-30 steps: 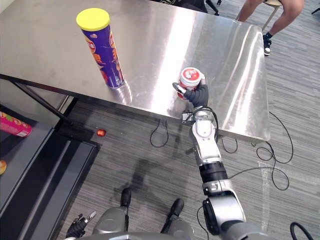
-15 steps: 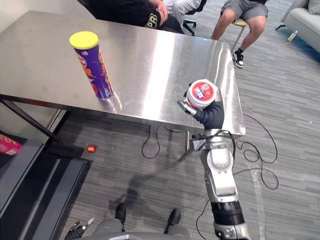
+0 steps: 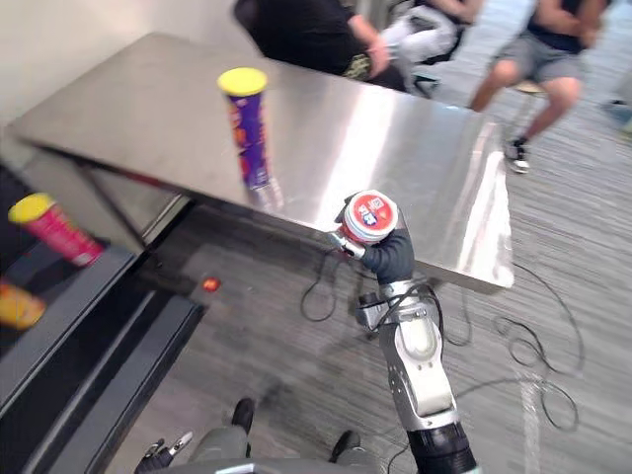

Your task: Put the gum and the chips on the shelf.

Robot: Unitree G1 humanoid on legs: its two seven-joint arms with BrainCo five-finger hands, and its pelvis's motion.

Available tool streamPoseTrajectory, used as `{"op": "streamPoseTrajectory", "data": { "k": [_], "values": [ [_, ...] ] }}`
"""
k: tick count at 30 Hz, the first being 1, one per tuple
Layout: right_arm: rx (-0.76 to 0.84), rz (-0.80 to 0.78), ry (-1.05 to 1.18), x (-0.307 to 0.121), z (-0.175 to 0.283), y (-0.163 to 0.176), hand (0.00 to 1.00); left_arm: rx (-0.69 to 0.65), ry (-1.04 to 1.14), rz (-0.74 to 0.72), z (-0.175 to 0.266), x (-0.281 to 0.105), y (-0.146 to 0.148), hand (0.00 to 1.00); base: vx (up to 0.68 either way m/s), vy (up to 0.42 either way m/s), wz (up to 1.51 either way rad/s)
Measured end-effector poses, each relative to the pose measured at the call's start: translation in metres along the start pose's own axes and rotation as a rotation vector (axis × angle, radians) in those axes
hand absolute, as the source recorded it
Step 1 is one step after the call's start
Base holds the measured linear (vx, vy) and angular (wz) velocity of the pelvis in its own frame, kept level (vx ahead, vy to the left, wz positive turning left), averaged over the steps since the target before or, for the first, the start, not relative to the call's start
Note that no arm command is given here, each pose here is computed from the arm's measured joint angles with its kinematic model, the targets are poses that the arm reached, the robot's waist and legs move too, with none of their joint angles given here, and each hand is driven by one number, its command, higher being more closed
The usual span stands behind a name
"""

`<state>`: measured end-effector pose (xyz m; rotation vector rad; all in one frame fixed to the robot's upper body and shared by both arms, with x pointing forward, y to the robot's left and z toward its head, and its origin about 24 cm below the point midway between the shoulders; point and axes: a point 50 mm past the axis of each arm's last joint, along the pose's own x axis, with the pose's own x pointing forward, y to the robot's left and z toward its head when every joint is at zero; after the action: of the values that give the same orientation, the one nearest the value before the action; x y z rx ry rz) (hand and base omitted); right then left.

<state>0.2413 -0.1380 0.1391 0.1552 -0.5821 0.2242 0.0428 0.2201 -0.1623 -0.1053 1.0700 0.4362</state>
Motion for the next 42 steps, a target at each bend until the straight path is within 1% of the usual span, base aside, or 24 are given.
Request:
{"op": "streamPoseTrajectory", "data": {
  "k": [2, 5, 9, 10, 13, 16, 23, 29, 32, 36, 38, 40, 42],
  "values": [
    [-0.017, -0.022, -0.020, 0.003, 0.004, -0.006, 1.00, -0.026, 0.027, 0.011, -0.005, 0.000, 0.000, 0.00, -0.07, -0.139, 1.31],
    [-0.068, -0.095, -0.029, 0.001, 0.008, -0.023, 1.00, -0.066, 0.069, 0.021, -0.017, -0.004, -0.003, 0.00, -0.01, 0.005, 0.94],
    [-0.118, -0.169, -0.010, -0.015, 0.012, -0.039, 1.00, -0.102, 0.130, 0.023, -0.037, -0.012, -0.004, 0.00, 0.07, 0.122, 0.43],
    [-0.123, -0.197, 0.002, -0.020, 0.012, -0.043, 1.00, -0.114, 0.133, 0.025, -0.037, -0.012, -0.004, 0.00, 0.00, 0.153, 0.38],
    [-0.097, -0.232, 0.009, -0.025, 0.009, -0.043, 1.00, -0.144, 0.114, 0.039, -0.029, -0.008, -0.001, 0.00, -0.04, 0.149, 0.43],
    [-0.101, -0.268, 0.011, -0.029, 0.009, -0.048, 1.00, -0.130, 0.092, 0.042, -0.021, -0.004, 0.003, 0.00, -0.05, 0.140, 0.50],
    [-0.094, -0.280, 0.046, -0.037, 0.005, -0.047, 1.00, -0.080, 0.099, 0.042, -0.019, -0.003, 0.008, 0.00, -0.06, 0.135, 0.16],
    [-0.074, -0.248, 0.052, -0.034, 0.001, -0.039, 1.00, -0.077, 0.068, 0.048, -0.008, 0.001, 0.010, 0.00, -0.03, 0.088, 0.24],
    [-0.058, -0.172, 0.053, -0.020, -0.006, -0.024, 1.00, -0.083, 0.042, 0.046, -0.001, 0.002, 0.008, 0.00, 0.05, 0.072, 0.26],
    [-0.044, -0.117, 0.067, -0.016, -0.011, -0.012, 1.00, -0.102, 0.011, 0.040, 0.004, 0.003, 0.006, 0.00, 0.07, 0.133, 0.71],
    [-0.054, -0.059, 0.085, -0.012, -0.016, -0.001, 1.00, -0.123, 0.016, 0.044, 0.002, 0.002, 0.007, 0.00, 0.15, 0.337, 1.10],
    [-0.054, -0.036, 0.089, -0.012, -0.017, 0.002, 1.00, -0.103, 0.005, 0.034, 0.004, 0.002, 0.005, 0.00, 0.21, 0.251, 0.91],
    [-0.030, 0.028, 0.101, -0.012, -0.020, 0.014, 1.00, -0.059, -0.023, 0.021, 0.012, 0.004, 0.006, 0.00, 0.27, 0.194, 1.22]
  ]
}}
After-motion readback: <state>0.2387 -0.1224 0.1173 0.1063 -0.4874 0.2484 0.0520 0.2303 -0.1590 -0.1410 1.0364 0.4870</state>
